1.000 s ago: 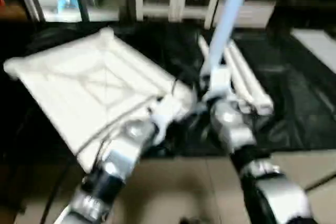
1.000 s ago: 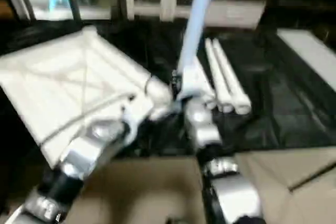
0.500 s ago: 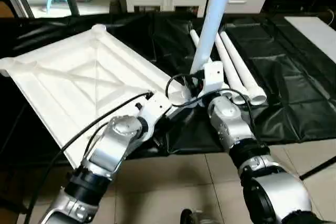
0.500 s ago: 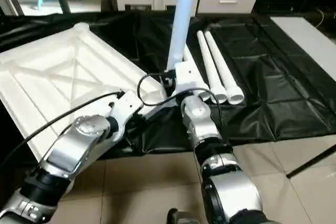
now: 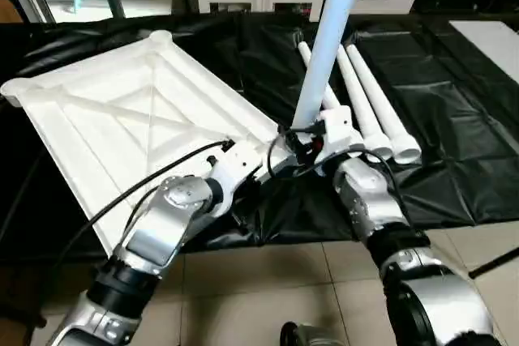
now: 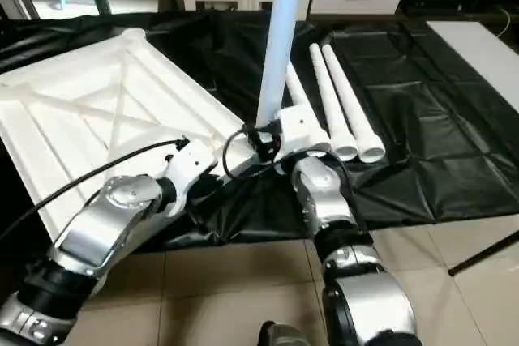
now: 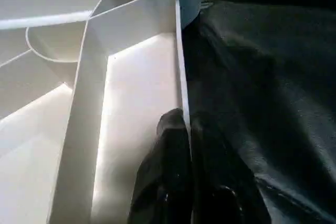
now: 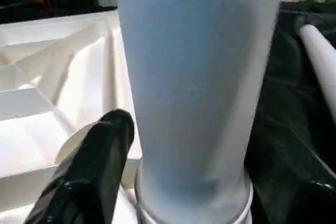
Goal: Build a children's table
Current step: Insert table leg to table base
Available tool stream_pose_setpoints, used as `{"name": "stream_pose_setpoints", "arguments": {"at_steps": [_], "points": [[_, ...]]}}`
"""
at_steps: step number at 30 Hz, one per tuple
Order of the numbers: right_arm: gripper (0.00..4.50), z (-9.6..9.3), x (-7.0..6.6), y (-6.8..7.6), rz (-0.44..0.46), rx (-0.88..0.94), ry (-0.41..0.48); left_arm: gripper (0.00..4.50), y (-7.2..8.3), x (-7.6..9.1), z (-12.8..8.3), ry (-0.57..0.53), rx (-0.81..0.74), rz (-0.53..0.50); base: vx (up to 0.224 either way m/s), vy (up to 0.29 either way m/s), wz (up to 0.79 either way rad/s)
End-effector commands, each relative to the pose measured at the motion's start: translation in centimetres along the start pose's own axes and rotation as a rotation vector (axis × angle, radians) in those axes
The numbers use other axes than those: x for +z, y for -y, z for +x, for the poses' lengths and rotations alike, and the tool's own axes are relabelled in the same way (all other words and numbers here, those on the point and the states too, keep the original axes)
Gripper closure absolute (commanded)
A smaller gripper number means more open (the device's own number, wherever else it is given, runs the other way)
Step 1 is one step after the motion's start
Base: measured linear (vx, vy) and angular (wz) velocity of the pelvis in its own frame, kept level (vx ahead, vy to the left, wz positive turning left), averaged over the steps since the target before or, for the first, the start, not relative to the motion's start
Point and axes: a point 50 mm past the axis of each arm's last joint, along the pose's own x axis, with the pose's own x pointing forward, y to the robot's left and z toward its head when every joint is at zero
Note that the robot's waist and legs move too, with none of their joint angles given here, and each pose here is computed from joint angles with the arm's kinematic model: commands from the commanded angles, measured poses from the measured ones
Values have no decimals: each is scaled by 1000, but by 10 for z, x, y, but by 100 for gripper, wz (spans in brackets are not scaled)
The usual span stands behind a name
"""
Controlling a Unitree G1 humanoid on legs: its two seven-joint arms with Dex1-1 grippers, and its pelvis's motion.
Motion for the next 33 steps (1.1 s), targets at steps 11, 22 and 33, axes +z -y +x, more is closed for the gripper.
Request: {"name": "stream_pose_setpoints", "arguments": {"at_steps": [11, 22, 33], "points": [[117, -34, 20, 16, -52, 141, 100, 450, -11, -23, -5, -75, -35, 26, 15, -4, 1], [117, -48, 34, 32, -101, 208, 62, 450, 5, -31, -17, -26, -281, 193, -15, -2, -1], [117, -63, 38, 40, -79, 497, -75, 450, 14, -33, -18, -10, -401, 258, 0, 0, 0]]}}
